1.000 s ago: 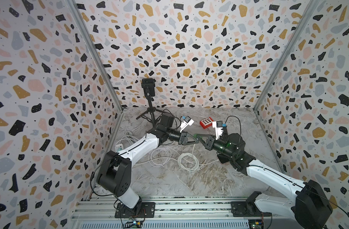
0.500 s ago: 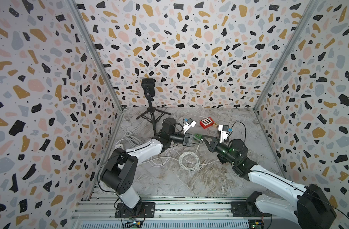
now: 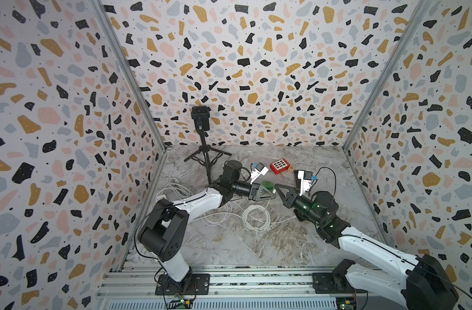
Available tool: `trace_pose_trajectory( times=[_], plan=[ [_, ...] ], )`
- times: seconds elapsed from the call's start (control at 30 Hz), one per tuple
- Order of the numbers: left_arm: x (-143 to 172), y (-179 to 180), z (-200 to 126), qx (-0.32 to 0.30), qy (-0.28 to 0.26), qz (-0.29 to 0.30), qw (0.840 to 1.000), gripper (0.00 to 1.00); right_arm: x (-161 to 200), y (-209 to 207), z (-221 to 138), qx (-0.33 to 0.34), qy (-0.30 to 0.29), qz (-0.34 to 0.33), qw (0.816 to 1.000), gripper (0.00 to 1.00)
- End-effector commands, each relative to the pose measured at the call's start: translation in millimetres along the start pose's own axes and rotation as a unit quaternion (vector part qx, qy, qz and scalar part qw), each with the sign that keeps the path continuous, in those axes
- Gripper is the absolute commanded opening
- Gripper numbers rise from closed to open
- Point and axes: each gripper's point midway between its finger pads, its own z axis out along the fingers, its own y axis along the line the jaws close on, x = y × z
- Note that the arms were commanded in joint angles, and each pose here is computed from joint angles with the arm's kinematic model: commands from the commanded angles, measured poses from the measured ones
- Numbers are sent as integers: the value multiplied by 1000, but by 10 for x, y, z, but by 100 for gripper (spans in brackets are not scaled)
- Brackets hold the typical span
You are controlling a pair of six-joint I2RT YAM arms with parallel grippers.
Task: Plug the charging cable into the phone
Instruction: Pick up the charging cable from the center of the board, then pick up the phone at the center of the board.
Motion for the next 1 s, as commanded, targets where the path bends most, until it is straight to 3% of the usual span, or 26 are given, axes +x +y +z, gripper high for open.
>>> trace_pose_trajectory(
  times=[0.0,0.1,0.17,0.2,0.23,0.33,0.37,0.4,0.53,0.7,0.97],
  plan=[
    [-51,-100,32,18,9,24,1000,14,-154,125,-51,-21,-30,-12,999,0],
    [-58,-126,31,20,10,27,999,0,-123,104,-52,-21,-26,-11,999,0],
    [-47,-114,25,14,10,29,999,0,-108,93,-67,-20,-26,-14,999,0],
    [-40,-92,24,7,11,31,999,0,-101,73,-74,-14,-24,-15,999,5],
    [-21,-47,23,-5,12,28,1000,0,-90,40,-79,-3,-19,-17,1000,16],
    [49,153,16,-52,21,14,998,0,-77,-54,-100,42,5,-42,998,64],
    [80,252,10,-75,26,15,997,0,-104,-107,-112,76,21,-65,995,75],
    [110,353,-1,-100,30,9,994,0,-69,-224,-143,117,46,-82,989,79],
    [275,752,-73,-196,68,1,978,0,-68,-569,-259,243,128,-164,948,89],
    [419,1000,-98,-238,106,-18,965,0,-262,-1067,-383,374,181,-198,888,100],
    [551,1149,-72,-256,118,-28,959,0,-505,-1931,-370,439,215,-124,863,100]
  ],
)
